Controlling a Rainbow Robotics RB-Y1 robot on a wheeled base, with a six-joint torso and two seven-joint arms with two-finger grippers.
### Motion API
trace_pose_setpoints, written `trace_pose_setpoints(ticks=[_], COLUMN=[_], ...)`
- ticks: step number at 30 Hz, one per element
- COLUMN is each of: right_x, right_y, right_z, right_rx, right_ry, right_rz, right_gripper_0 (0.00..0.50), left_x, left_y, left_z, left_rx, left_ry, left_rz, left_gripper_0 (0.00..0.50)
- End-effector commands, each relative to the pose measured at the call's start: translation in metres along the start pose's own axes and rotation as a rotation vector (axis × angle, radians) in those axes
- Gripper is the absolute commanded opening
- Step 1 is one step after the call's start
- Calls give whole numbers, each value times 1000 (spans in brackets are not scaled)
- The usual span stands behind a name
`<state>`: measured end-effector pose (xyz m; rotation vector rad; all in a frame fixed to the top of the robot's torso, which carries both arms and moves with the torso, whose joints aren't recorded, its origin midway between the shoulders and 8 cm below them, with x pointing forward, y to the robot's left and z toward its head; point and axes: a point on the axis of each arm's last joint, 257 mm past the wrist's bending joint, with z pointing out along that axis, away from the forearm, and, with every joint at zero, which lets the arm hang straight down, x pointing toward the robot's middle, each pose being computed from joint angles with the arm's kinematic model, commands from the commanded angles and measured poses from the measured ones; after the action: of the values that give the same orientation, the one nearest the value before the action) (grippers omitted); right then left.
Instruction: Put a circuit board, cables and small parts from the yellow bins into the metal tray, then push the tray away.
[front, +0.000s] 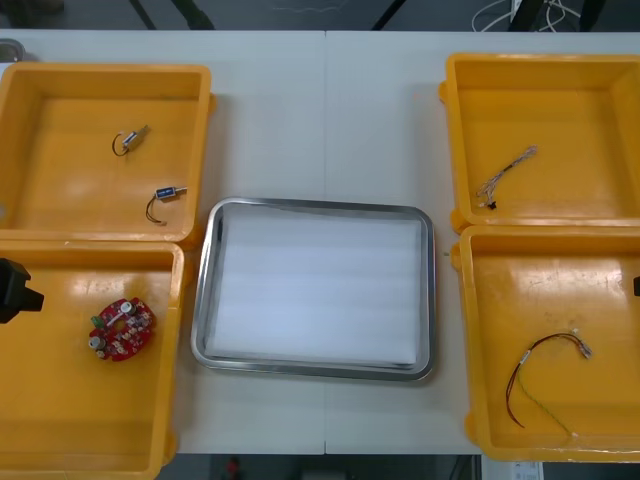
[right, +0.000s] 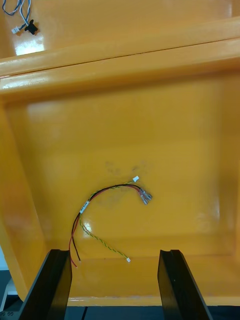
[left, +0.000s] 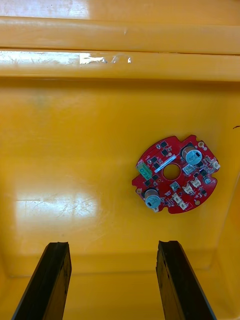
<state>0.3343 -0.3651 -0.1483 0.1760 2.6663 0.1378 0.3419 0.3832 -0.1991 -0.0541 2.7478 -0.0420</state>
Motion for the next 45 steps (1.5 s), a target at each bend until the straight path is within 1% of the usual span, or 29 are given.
trace_pose_setpoints(ticks=[1, 45], right_x=[5, 5], right_y=[-3, -3], right_z=[-4, -4], right_rx=[36, 36], right_ry=[7, 7], right_rz=[-31, -31], right_gripper_0=[500, 500], left_x=[3, 3], left_y=[8, 8], left_z=[-6, -6], left_rx=[-44, -44], left_ry=[3, 3], left_rz=[28, 28], left_gripper_0=[500, 500])
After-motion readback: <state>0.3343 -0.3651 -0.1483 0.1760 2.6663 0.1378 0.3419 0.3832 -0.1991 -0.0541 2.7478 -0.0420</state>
